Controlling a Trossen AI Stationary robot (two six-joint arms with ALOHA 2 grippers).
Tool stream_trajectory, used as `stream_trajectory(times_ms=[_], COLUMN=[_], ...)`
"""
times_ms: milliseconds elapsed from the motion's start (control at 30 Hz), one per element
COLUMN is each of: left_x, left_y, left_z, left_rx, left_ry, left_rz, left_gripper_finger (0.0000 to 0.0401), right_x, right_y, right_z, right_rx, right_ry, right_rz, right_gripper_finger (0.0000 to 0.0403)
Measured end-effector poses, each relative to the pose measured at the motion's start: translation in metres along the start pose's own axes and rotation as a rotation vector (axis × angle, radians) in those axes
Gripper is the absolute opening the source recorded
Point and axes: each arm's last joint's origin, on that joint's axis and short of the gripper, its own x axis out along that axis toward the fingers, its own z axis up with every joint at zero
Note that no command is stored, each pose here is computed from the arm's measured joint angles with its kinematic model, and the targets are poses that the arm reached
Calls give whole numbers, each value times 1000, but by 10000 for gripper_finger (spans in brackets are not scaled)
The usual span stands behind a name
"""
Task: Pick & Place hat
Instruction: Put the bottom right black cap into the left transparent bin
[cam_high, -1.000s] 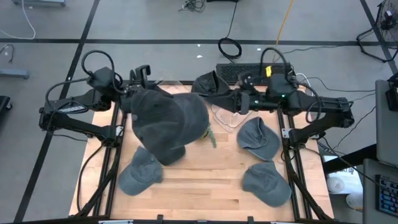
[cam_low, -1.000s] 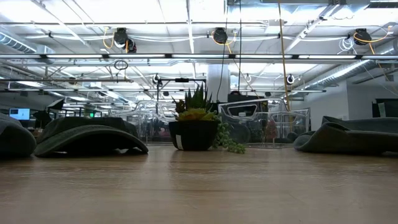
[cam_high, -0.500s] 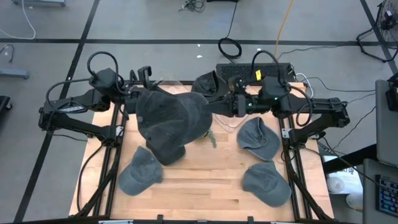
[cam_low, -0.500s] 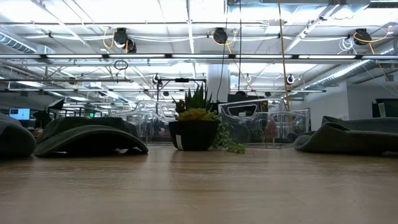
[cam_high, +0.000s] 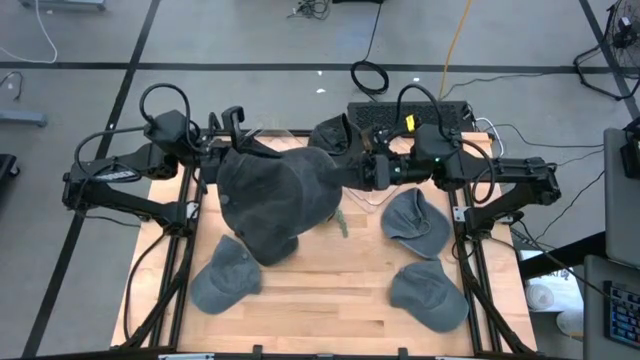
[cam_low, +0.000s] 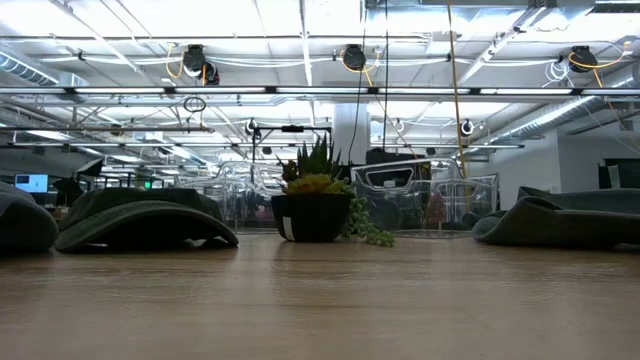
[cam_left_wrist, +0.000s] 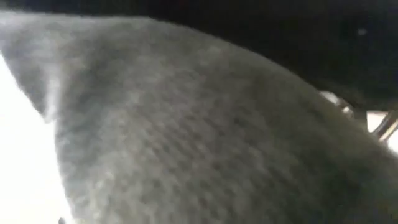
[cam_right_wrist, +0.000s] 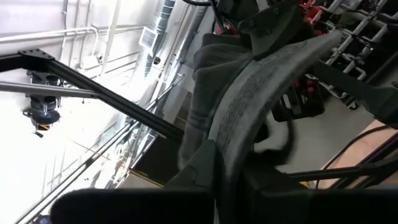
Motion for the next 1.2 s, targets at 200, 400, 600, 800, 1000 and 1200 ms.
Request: stream_trajectory(times_ms=[200,400,600,800,1000,1200], left_x=[0,0,0,-4,-7,-7], left_y=[0,0,2,2,-7,-7], left_z=[0,-1,-4,-5,-14,-14], left_rx=[-1,-151,-475,-663,-904,-1147], left_ry=[8,15,92,137,266,248], left_rz=[3,8,105,162,163,188], left_gripper_finger=[17,36,63,97,129,149], right_x=[0,-3,-19,-52,-80,-100], right_y=[0,3,11,42,60,61], right_z=[0,1,12,26,34,34], right_rx=[-23,-113,-298,-465,-585,-729], right_ry=[3,12,-9,-59,-139,-176], right_rz=[1,24,1,99,83,-89], right_gripper_finger=[5,3,2,0,0,0])
